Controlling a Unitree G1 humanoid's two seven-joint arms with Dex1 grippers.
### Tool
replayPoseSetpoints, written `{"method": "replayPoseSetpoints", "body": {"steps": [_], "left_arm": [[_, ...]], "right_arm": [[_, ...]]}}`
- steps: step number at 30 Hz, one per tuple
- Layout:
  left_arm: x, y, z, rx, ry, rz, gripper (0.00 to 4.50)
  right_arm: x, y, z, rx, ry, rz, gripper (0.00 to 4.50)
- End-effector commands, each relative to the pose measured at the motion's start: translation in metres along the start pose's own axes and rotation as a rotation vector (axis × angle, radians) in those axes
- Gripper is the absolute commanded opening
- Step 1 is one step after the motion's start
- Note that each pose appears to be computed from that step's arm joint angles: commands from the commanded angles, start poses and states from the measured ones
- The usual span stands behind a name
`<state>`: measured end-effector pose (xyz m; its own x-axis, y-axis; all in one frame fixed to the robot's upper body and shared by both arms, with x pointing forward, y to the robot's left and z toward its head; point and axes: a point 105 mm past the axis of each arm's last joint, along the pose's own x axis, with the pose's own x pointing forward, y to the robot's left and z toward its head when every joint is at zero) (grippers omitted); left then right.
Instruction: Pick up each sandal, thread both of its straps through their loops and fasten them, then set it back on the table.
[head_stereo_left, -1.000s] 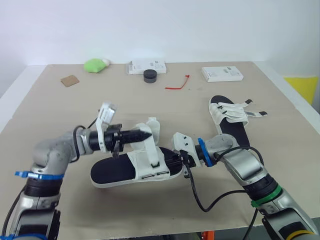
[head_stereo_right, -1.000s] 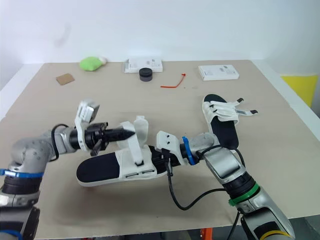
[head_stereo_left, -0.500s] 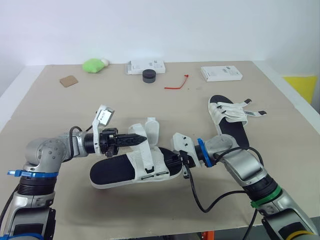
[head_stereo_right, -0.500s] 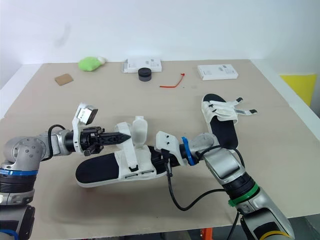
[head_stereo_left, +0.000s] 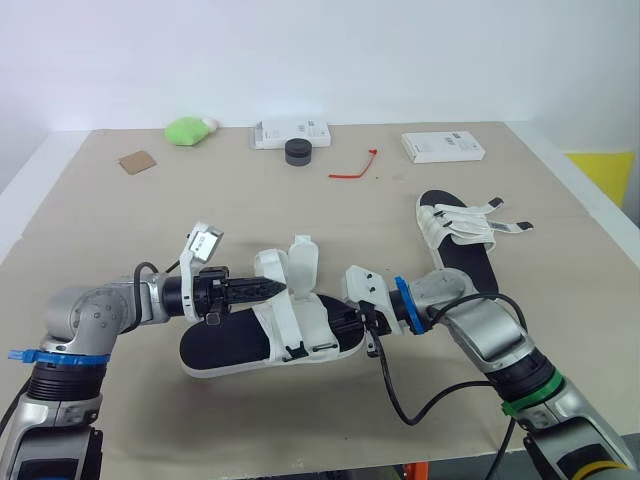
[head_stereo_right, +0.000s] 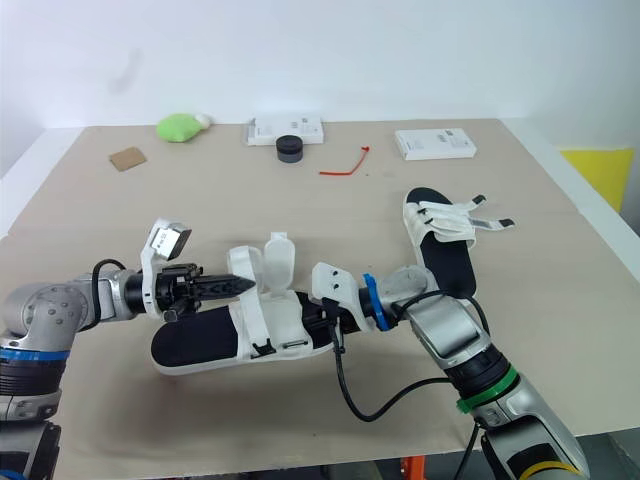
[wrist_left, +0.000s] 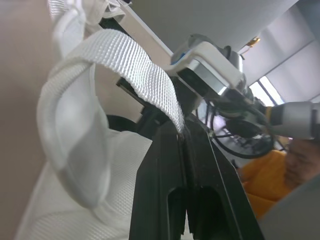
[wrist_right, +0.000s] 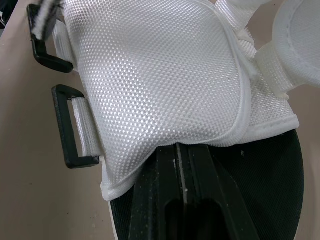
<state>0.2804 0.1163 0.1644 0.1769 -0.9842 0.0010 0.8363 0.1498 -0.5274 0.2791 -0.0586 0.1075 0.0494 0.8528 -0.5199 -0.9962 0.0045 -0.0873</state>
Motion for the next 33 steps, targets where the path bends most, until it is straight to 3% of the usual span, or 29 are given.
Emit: {"method": "replayPoseSetpoints", "body": {"steps": [1,6,15,21,27,33], "left_arm": [[-0.001,-0.001,0.005,0.08,-0.002,-0.006,0.08],[0.002,0.001,0.01,0.162,-0.012,-0.003,0.08],[0.005,-0.024,0.008,0.039,0.029,-0.11,0.08],[0.005,-0.017,0.014,0.094,0.025,-0.056,0.08],[0.005,-0.009,0.03,0.048,-0.045,-0.027,0.08],[0.003,-0.012,0.024,-0.003,-0.01,-0.039,0.08]], "right_arm": [[0.008,0.009,-0.03,0.091,0.097,0.027,0.0],[0.01,0.009,-0.03,0.092,0.092,0.027,0.0],[0.011,0.008,-0.03,0.092,0.089,0.024,0.0],[0.012,0.007,-0.028,0.087,0.086,0.024,0.0],[0.012,0.007,-0.029,0.086,0.09,0.023,0.0],[0.011,0.007,-0.029,0.087,0.091,0.024,0.0]]}}
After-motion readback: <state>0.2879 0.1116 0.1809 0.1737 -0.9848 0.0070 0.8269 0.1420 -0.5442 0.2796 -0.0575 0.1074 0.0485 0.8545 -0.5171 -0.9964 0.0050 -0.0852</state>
